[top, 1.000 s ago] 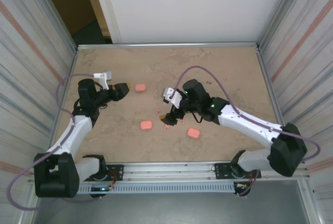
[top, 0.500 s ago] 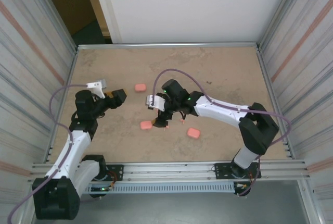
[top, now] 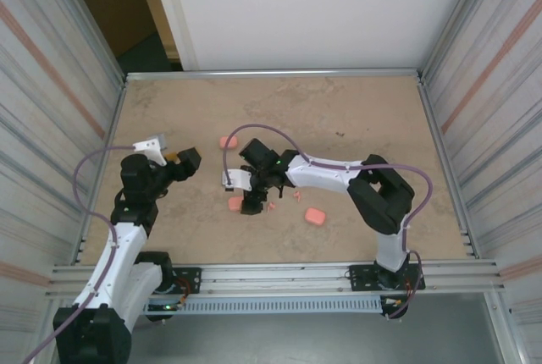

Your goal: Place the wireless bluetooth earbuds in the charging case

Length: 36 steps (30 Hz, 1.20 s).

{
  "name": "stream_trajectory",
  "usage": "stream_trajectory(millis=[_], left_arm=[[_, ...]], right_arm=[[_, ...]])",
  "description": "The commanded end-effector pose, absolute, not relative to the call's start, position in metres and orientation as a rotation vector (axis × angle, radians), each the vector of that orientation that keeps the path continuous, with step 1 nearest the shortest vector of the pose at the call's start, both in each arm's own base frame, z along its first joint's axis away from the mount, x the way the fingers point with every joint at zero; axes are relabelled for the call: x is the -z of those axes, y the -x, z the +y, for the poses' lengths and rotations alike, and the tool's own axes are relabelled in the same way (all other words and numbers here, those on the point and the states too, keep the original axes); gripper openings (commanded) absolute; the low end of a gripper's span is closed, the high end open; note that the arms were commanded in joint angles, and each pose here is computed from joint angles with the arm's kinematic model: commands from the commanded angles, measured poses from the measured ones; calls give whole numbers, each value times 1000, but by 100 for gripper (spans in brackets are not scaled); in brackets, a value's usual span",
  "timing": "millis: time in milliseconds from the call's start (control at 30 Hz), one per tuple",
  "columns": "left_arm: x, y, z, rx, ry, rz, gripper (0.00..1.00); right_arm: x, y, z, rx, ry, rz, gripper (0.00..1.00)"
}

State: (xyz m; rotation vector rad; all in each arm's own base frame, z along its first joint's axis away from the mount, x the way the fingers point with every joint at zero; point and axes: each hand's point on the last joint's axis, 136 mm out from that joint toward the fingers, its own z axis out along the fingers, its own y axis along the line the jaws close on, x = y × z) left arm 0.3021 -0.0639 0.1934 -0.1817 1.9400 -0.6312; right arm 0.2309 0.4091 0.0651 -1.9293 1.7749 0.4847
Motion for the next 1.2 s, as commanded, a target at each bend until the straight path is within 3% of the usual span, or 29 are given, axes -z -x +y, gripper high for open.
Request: stream_trajectory(millis=[0, 300, 867, 1033, 1167], left_arm=[[-187, -300, -60, 608, 203, 1951, 84], [-186, -301, -58, 603, 212, 1956, 84], [-185, -301, -59, 610, 212, 1961, 85], [-185, -301, -60, 614, 210, 1960, 85], [-185, -302, -62, 630, 211, 1960, 85]], right_arm=[[-54, -229, 409, -438, 1989, 1785, 83], [-40, -230, 412, -414, 2012, 1807, 80], [-18, -227, 415, -434, 2027, 1860, 57], [-21, -227, 416, -453, 2002, 1859, 45], [-36, -232, 417, -463, 1945, 1826, 41]])
